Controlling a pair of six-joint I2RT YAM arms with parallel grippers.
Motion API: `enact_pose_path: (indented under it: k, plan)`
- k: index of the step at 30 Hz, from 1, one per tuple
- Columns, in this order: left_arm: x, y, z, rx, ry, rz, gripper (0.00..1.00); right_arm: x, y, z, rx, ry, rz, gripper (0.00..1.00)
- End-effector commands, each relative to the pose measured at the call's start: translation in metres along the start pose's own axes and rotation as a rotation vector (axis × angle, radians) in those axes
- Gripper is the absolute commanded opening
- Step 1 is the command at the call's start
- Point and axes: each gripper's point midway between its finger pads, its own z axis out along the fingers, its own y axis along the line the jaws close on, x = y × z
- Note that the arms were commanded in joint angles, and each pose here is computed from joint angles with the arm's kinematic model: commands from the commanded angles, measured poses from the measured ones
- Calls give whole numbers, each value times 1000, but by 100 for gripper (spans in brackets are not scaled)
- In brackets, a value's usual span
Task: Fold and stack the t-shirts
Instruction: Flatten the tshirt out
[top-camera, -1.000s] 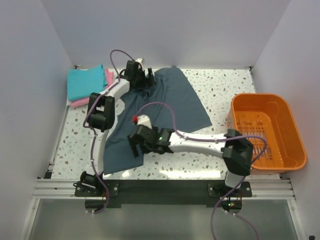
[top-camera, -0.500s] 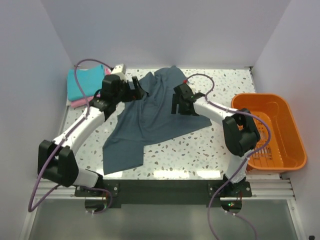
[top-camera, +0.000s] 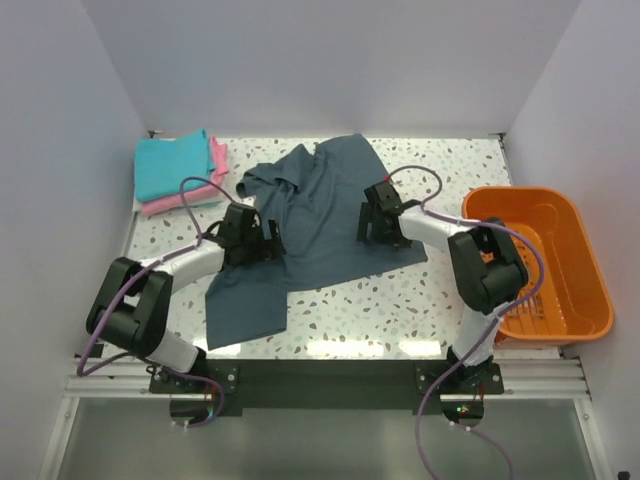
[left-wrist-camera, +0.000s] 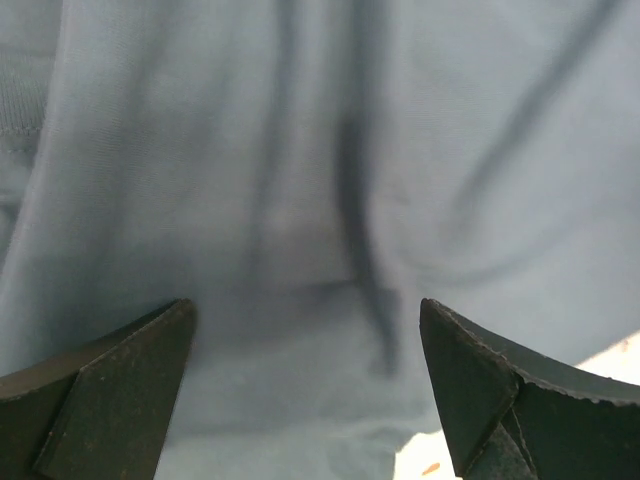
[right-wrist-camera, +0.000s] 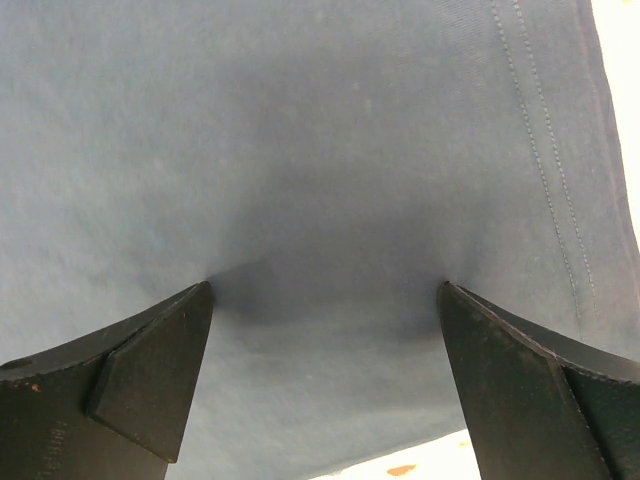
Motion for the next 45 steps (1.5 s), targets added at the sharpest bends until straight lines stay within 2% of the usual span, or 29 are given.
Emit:
enact_pose_path:
  k: [1, 4, 6, 7, 8, 9, 11, 12, 13, 16, 18, 19, 20, 21, 25, 26, 28, 29, 30, 32, 33, 38, 42, 44, 45]
  plan:
    - [-19, 4, 18, -56, -54, -18, 100, 35, -16, -6, 11, 53, 53, 99]
    - [-30, 2, 37, -65, -37, -4, 100, 54, -31, -15, 25, 55, 90, 98]
    - [-50, -8, 46, -46, -71, 14, 100, 64, -39, -21, 20, 47, 120, 99]
    - [-47, -3, 60, -63, -46, 17, 100, 69, -44, -23, 26, 48, 122, 99]
    - [-47, -1, 66, -72, -22, 19, 100, 64, -44, -27, 22, 29, 124, 99]
    - [-68, -7, 70, -59, -44, 14, 100, 63, -46, -29, 33, 31, 114, 99]
    - [-72, -6, 84, -57, -10, 20, 100, 49, -46, -35, 47, 5, 100, 99]
    - [-93, -12, 84, -48, -41, 23, 100, 45, -45, -41, 45, 0, 96, 99]
    - [-97, -10, 88, -61, -45, 32, 100, 39, -45, -44, 44, -14, 95, 99]
    - [-119, -18, 82, -61, -55, 61, 100, 14, -39, -60, 26, -66, 94, 99]
    - [-116, -20, 73, -49, -42, 74, 100, 10, -33, -67, -6, -62, 77, 99]
    - [-122, -27, 58, -20, -67, 81, 100, 4, -31, -73, -20, -78, 72, 99]
    - [-108, -20, 51, -36, -41, 71, 100, 4, -29, -76, -36, -79, 74, 98]
    - [-117, -25, 27, -25, -88, 69, 100, 5, -30, -79, -42, -81, 80, 99]
    - [-87, 2, -32, -105, -149, -17, 100, 17, -40, -94, -67, -108, 135, 99]
    - [-53, 20, -34, -141, -94, -46, 100, 20, -41, -96, -77, -110, 143, 99]
    - [-36, 29, -57, -154, -119, -120, 100, 31, -45, -97, -88, -98, 144, 99]
    - [-2, 49, -60, -220, -50, -154, 100, 31, -45, -100, -102, -107, 153, 99]
    - [0, 55, -71, -249, -86, -200, 100, 38, -46, -98, -108, -95, 153, 99]
    - [32, 81, -81, -360, -36, -257, 100, 40, -48, -100, -110, -100, 159, 99]
    - [35, 84, -87, -374, -53, -282, 100, 41, -49, -100, -107, -100, 162, 99]
    - [82, 102, -86, -420, 35, -351, 100, 47, -51, -97, -103, -89, 160, 99]
    - [98, 106, -84, -424, 63, -373, 99, 49, -54, -94, -92, -89, 168, 98]
    - [105, 109, -82, -424, 75, -375, 96, 50, -54, -93, -89, -87, 174, 99]
    - [108, 110, -81, -426, 82, -377, 91, 50, -54, -92, -89, -87, 178, 99]
